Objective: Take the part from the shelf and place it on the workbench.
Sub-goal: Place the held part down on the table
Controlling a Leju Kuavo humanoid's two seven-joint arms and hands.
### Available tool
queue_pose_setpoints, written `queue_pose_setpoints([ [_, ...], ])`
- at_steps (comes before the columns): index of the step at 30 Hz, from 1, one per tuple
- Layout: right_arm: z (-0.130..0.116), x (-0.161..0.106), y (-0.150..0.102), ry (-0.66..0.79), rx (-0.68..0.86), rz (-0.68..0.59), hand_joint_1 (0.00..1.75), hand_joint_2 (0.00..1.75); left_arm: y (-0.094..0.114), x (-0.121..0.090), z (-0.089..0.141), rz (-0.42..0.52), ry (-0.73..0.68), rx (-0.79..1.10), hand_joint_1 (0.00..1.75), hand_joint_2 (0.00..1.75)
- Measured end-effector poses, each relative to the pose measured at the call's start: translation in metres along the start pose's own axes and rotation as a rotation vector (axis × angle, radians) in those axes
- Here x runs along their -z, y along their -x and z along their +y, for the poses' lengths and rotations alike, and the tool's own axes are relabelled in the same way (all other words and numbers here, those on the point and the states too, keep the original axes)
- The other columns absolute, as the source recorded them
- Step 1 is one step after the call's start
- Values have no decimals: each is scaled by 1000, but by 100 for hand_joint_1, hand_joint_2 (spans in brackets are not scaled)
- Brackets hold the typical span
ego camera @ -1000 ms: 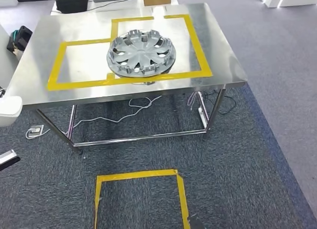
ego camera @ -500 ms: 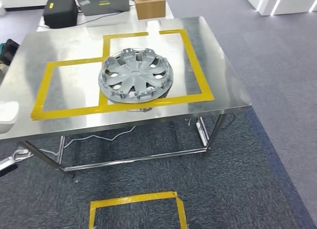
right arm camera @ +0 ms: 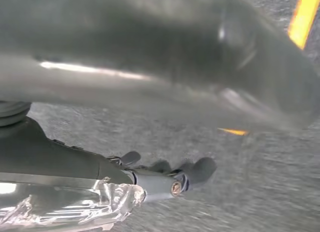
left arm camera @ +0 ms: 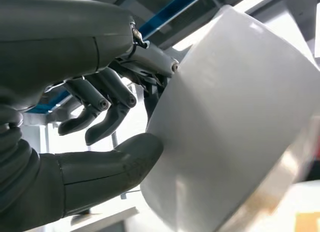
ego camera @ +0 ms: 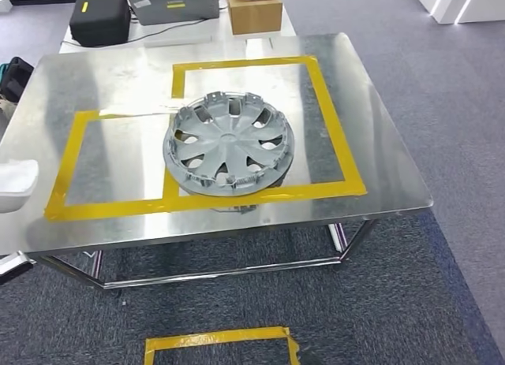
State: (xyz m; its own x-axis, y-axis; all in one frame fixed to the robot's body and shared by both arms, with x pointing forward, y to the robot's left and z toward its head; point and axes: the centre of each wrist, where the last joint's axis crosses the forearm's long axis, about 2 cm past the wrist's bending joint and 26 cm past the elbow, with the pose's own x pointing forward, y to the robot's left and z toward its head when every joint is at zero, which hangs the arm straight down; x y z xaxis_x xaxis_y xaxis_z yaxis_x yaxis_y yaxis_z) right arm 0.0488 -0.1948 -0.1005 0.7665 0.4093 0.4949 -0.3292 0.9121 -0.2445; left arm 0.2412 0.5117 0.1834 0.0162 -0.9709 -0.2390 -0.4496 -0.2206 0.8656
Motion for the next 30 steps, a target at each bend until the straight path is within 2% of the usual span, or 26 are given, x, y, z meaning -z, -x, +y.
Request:
queue_pose_setpoints([
  [15,-2,3,-6,5,-5,-18,0,0,10,-9,2,43,5,-10,175,175],
  [30,-3,4,-10,2,-9,-24,0,0,5,-14,-2,-8,22,1,175,175],
])
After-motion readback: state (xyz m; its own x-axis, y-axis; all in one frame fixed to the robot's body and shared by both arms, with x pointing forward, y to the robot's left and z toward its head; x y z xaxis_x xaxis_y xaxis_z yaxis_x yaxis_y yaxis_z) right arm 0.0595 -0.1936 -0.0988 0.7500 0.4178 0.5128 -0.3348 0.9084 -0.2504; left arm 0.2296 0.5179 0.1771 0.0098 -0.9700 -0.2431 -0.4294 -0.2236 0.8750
